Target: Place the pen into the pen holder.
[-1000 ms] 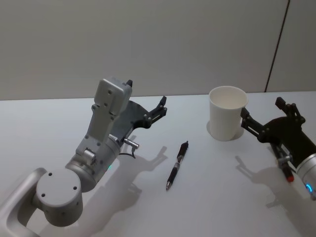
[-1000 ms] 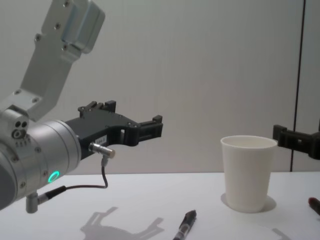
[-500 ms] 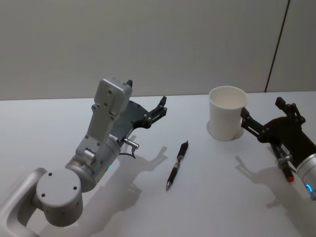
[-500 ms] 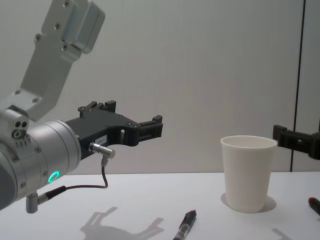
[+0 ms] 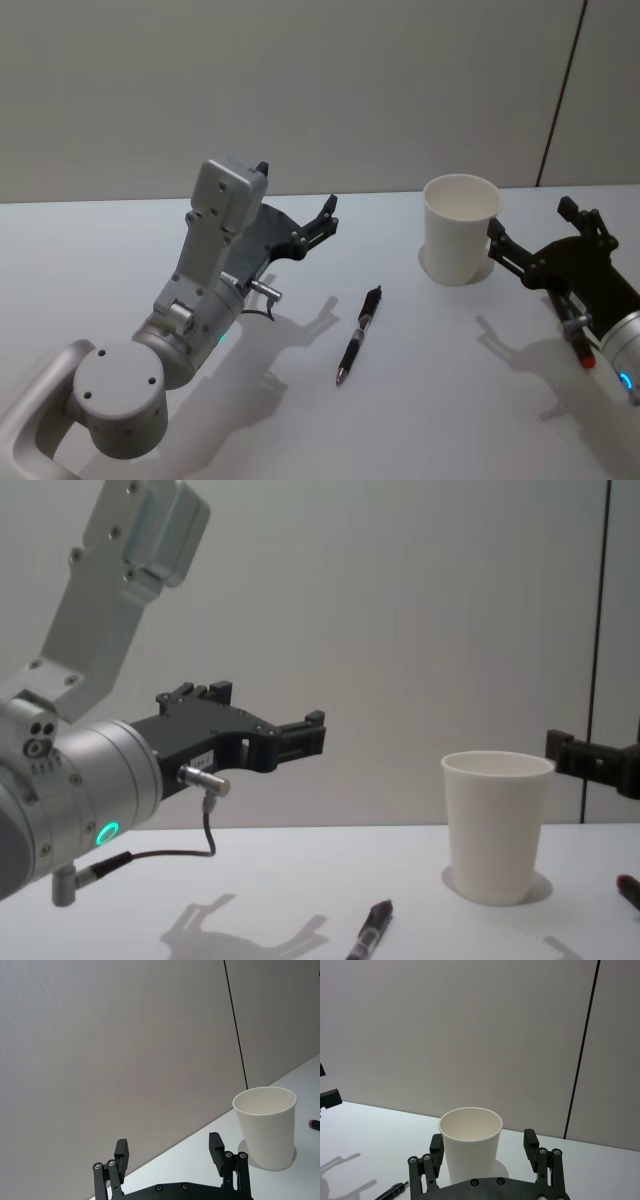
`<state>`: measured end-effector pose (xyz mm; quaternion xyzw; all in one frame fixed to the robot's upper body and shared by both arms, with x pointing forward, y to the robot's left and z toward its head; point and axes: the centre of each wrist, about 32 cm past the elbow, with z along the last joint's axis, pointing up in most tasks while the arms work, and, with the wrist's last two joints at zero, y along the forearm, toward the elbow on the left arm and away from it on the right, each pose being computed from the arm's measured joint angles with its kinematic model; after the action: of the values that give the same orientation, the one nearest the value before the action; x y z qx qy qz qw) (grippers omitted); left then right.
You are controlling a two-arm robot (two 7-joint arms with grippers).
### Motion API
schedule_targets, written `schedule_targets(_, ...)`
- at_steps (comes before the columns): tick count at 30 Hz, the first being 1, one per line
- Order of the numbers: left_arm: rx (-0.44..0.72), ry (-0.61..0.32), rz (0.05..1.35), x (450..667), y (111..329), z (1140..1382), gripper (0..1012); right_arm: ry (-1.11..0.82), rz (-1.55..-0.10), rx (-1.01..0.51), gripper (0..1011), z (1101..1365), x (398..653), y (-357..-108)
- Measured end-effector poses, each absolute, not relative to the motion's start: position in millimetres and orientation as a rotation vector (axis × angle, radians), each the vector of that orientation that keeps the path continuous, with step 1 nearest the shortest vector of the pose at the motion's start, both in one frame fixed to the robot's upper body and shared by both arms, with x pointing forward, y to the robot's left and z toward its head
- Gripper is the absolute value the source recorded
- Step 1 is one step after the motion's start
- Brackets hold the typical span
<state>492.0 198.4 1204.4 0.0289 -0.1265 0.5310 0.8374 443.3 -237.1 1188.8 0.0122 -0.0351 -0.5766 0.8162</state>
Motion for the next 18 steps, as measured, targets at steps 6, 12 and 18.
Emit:
schedule_targets(6,0.061,-0.268,1.124,492.0,198.4,1204.4,1001,-0.075,-1.230,0.026,1001,1188.7,443.3,-237.1)
schedule_targets(12,0.061,-0.268,1.124,492.0,198.4,1204.4,1001,-0.075,-1.230,0.026,1002,1188.7,443.3,-237.1)
schedule_targets(18,0.061,-0.268,1.124,492.0,198.4,1204.4,1001,-0.075,-1.229,0.026,1001,1188.7,443.3,-237.1)
